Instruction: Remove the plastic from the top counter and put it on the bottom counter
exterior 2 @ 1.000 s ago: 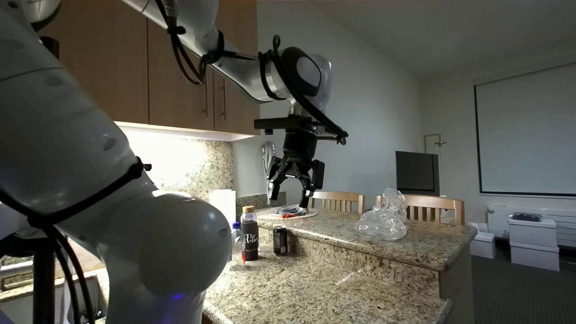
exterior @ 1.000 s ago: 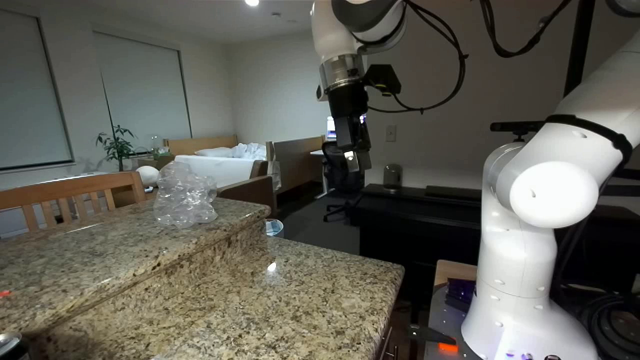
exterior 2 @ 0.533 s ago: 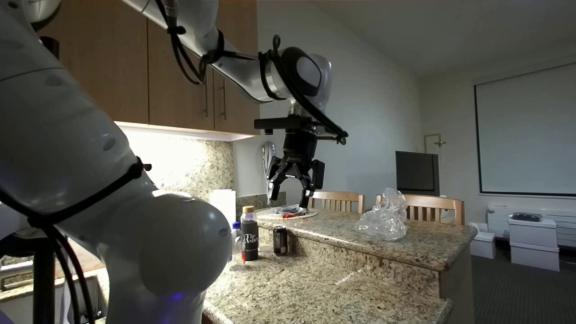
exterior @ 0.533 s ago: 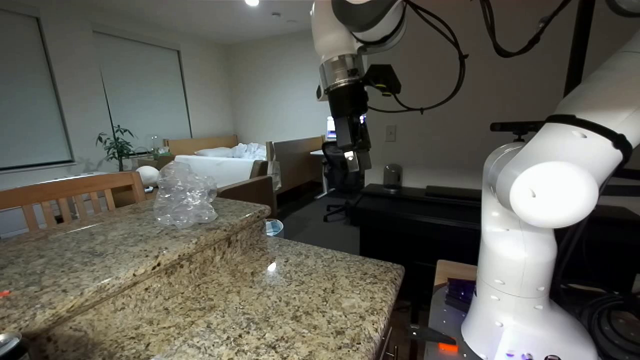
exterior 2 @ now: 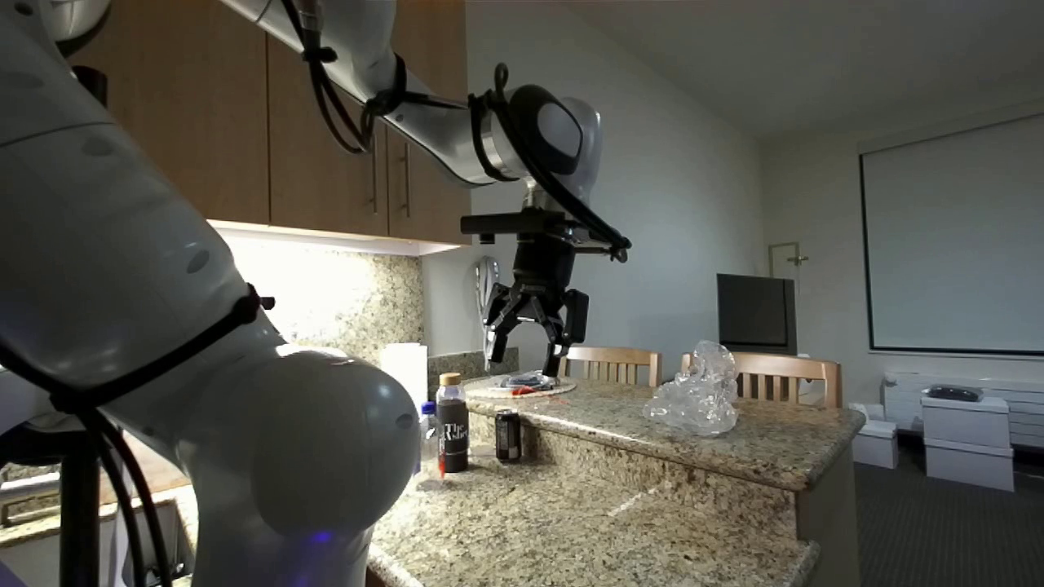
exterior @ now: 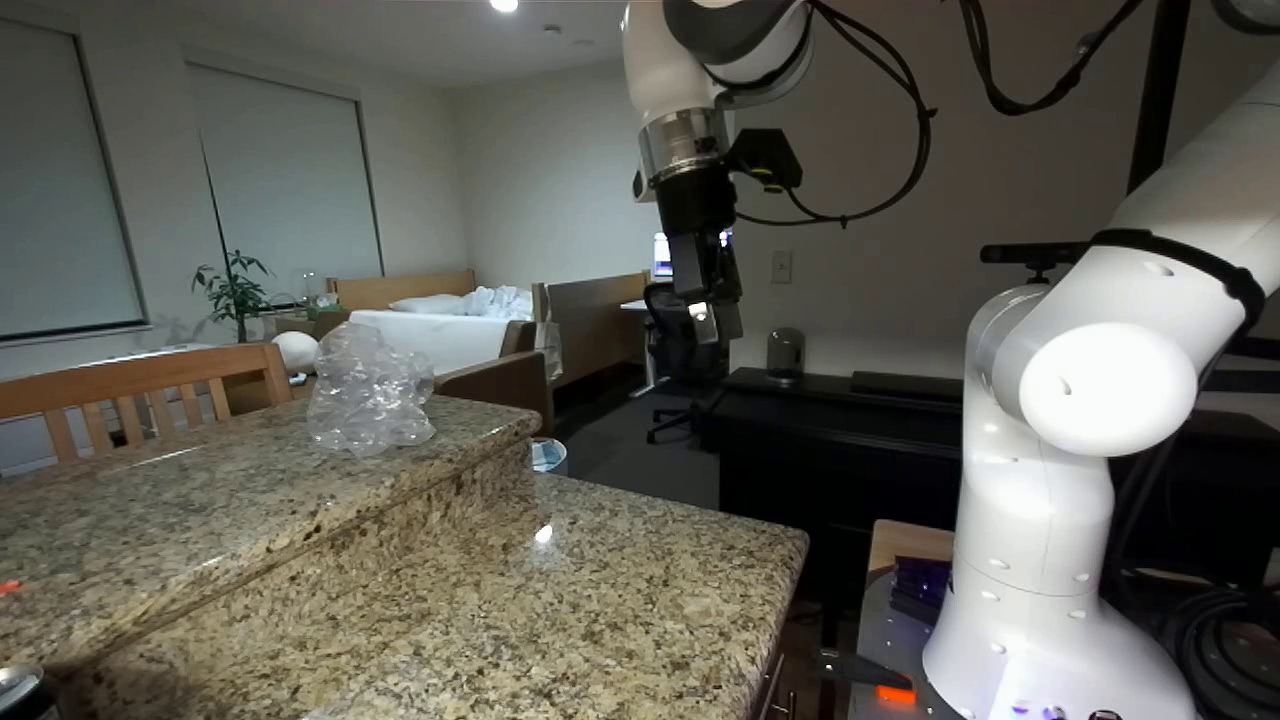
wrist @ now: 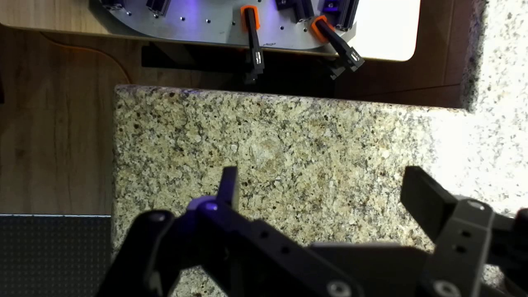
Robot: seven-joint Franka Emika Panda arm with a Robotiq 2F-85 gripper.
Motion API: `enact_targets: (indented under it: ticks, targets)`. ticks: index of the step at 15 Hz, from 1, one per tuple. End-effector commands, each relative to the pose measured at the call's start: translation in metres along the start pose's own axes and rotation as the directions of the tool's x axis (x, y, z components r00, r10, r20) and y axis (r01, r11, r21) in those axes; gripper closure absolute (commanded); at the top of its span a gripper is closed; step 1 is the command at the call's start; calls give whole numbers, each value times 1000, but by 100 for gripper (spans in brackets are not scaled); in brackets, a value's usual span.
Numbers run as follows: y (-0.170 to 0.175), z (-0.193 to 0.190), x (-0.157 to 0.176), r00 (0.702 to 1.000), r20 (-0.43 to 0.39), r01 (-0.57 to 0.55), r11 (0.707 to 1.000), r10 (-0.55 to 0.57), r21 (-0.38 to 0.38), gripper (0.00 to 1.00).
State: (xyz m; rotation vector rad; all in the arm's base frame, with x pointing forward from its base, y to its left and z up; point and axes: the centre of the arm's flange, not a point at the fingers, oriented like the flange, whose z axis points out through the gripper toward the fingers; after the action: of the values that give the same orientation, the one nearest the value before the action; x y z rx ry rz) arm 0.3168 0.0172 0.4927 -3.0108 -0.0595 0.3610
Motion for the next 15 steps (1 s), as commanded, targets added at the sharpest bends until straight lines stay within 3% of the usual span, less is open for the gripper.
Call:
enact_targets:
  ticks: [1, 10, 13, 15]
  targets:
    - [0, 0, 0, 1000, 0, 0, 1000, 0, 0, 0]
    - [0, 0, 0, 1000, 0, 0, 1000, 0, 0, 0]
    - [4, 10, 20, 998, -60, -19, 1000, 20, 2, 0]
    - [7, 16, 43, 988, -149, -30, 1000, 31, 5, 0]
